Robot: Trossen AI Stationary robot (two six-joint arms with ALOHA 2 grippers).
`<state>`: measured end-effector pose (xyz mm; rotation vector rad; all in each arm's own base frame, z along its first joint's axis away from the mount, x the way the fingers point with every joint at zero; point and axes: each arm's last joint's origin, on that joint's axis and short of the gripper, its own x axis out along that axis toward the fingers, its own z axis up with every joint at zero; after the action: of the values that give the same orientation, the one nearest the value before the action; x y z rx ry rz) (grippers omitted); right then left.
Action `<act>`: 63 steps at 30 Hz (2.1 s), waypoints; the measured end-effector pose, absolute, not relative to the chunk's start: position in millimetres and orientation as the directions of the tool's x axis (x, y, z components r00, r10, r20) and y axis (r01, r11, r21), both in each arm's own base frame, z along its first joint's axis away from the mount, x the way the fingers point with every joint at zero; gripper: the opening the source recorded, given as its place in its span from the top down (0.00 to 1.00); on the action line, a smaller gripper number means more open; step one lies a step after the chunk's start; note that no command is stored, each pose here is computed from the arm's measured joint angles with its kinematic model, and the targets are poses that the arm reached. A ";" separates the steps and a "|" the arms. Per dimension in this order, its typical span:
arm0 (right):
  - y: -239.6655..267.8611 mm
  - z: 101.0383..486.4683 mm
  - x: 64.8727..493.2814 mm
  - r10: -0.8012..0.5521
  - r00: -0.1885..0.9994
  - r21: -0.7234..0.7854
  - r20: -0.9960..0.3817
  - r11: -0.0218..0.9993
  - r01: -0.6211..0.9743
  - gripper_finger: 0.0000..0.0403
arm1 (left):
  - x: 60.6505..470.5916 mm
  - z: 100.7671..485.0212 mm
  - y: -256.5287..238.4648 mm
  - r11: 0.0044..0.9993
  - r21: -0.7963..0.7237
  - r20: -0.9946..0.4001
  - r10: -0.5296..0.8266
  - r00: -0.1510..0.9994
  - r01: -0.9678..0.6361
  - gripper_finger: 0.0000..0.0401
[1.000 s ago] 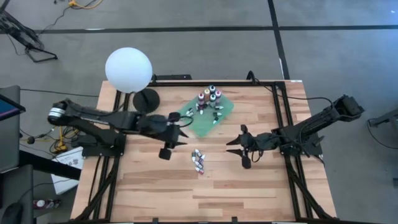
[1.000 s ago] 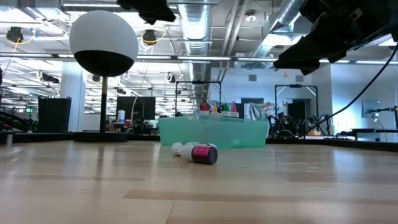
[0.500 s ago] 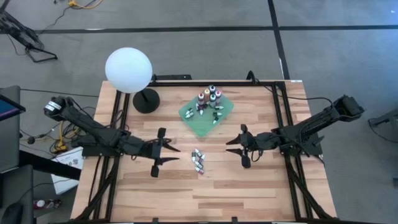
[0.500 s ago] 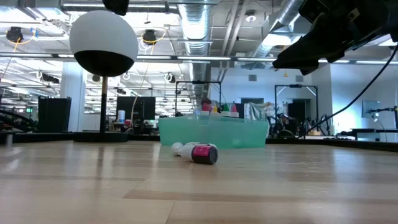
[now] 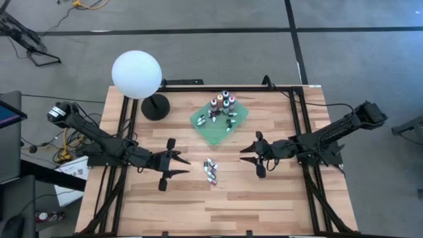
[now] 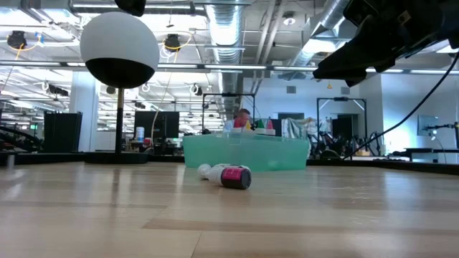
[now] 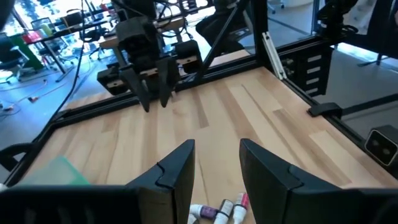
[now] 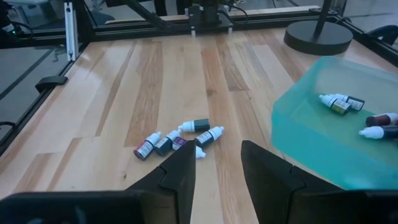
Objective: Pick & Place food coloring
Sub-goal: Put the green food coloring bottle into the green bin
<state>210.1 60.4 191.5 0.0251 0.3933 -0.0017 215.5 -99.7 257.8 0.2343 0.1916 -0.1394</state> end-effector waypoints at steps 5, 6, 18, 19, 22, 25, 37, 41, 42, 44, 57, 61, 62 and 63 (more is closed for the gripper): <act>60.4 191.5 210.1 0.003 0.924 0.024 -0.383 1.000 0.007 0.70 | 215.5 257.9 -98.9 0.970 0.207 -0.202 -0.085 0.976 0.127 0.70; 60.4 191.5 210.1 0.003 0.924 0.024 -0.383 1.000 0.007 0.70 | 215.5 257.9 -98.9 0.971 0.201 -0.202 -0.085 0.976 0.126 0.70; 61.4 198.3 212.6 0.012 0.949 0.049 -0.315 0.999 0.003 0.70 | 216.9 259.3 -97.6 0.971 0.188 -0.190 -0.113 0.975 0.149 0.70; 61.8 198.5 212.6 0.015 0.950 0.050 -0.313 0.999 0.001 0.70 | 217.0 258.7 -97.8 0.967 0.179 -0.198 -0.144 0.970 0.180 0.70; 61.9 198.6 212.5 0.017 0.950 0.051 -0.313 0.999 -0.002 0.70 | 220.2 252.2 -100.9 0.961 0.162 -0.234 -0.181 0.955 0.222 0.70; 62.0 199.0 212.7 0.018 0.951 0.052 -0.308 0.999 -0.002 0.70 | 226.3 241.0 -104.5 0.959 0.165 -0.279 -0.179 0.944 0.231 0.70; 62.0 199.5 212.9 0.019 0.953 0.054 -0.303 0.999 -0.003 0.70 | 276.5 193.0 -104.8 0.935 0.317 -0.536 0.036 0.844 0.161 0.70; 62.0 199.3 212.8 0.019 0.952 0.053 -0.305 0.999 -0.002 0.70 | 297.4 175.7 -96.2 0.929 0.293 -0.619 0.005 0.785 0.225 0.70; 62.0 199.1 212.8 0.018 0.952 0.053 -0.307 0.999 -0.002 0.70 | 302.2 172.6 -94.7 0.926 0.289 -0.633 -0.005 0.774 0.242 0.70; 62.0 199.2 212.8 0.019 0.952 0.053 -0.306 0.999 -0.002 0.70 | 309.2 171.2 -91.1 0.917 0.299 -0.647 -0.008 0.762 0.263 0.70; 61.9 198.6 212.6 0.018 0.950 0.051 -0.311 0.999 -0.002 0.70 | 320.1 155.0 -44.1 0.918 0.294 -0.733 0.038 0.679 0.265 0.70; 61.9 198.5 212.6 0.018 0.950 0.051 -0.312 0.999 -0.002 0.70 | 320.5 150.4 -37.4 0.916 0.334 -0.741 0.111 0.662 0.220 0.70; 61.9 198.2 212.4 0.018 0.949 0.050 -0.316 0.999 -0.002 0.70 | 322.2 148.3 -36.9 0.917 0.337 -0.738 0.115 0.665 0.215 0.71; 61.8 197.9 212.4 0.018 0.948 0.049 -0.318 0.999 -0.002 0.70 | 323.9 146.2 -36.5 0.917 0.338 -0.737 0.118 0.666 0.212 0.72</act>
<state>212.4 61.8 197.9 0.0484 0.3240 0.0100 323.9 -36.5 146.2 0.4197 0.8474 -0.0551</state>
